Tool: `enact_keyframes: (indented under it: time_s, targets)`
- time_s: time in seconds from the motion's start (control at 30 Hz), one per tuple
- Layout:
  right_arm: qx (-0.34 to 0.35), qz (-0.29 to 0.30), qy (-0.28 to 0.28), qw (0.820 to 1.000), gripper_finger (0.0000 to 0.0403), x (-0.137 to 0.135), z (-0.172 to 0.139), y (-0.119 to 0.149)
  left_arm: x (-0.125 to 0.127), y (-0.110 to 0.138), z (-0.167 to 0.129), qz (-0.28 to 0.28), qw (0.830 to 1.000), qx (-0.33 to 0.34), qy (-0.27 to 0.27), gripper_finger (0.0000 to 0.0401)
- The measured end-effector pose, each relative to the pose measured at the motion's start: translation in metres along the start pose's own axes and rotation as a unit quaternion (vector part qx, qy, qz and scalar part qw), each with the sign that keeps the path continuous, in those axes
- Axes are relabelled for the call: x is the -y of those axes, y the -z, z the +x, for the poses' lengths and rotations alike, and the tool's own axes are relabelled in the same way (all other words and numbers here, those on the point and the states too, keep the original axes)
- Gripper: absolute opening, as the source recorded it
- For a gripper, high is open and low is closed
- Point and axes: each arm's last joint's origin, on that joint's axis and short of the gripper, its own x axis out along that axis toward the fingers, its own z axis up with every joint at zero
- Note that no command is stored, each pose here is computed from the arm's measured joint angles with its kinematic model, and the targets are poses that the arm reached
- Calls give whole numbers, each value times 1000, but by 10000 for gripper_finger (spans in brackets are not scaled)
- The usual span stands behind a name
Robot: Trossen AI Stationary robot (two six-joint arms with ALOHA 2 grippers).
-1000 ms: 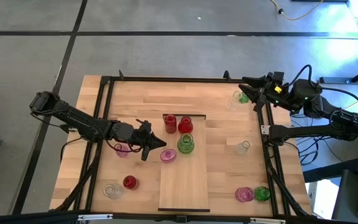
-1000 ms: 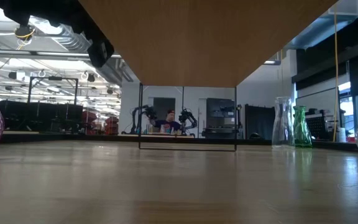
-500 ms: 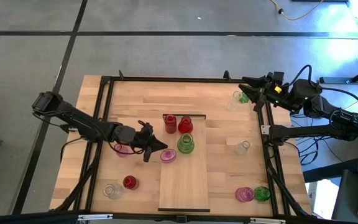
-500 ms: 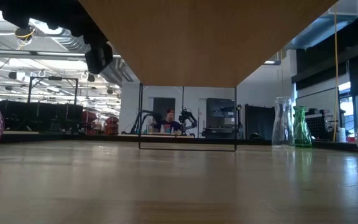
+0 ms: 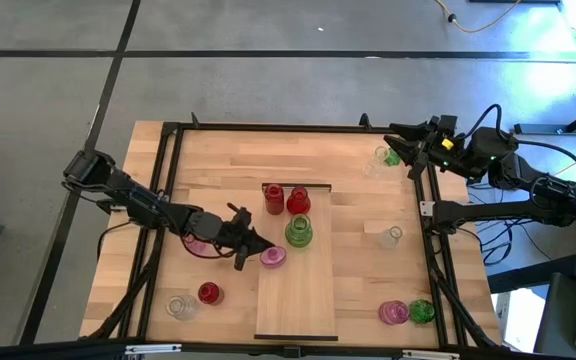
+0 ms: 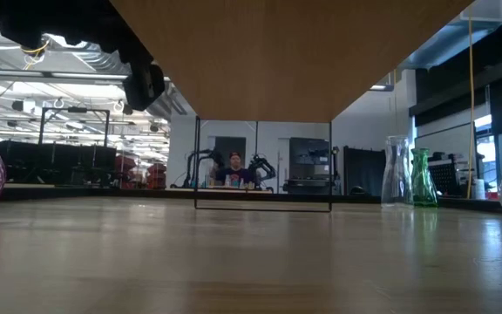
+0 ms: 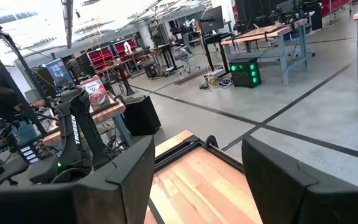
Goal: Sort vases onto shelf
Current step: Put the top left pink vase on the shelf
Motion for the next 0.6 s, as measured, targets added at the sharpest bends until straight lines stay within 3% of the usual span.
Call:
enact_keyframes:
  time_s: [0.6]
  targets:
    - [-4, -1, 1, 1000, 223, 0, 0, 1, 8, 3, -2, -16, 999, -2, 31, 0]
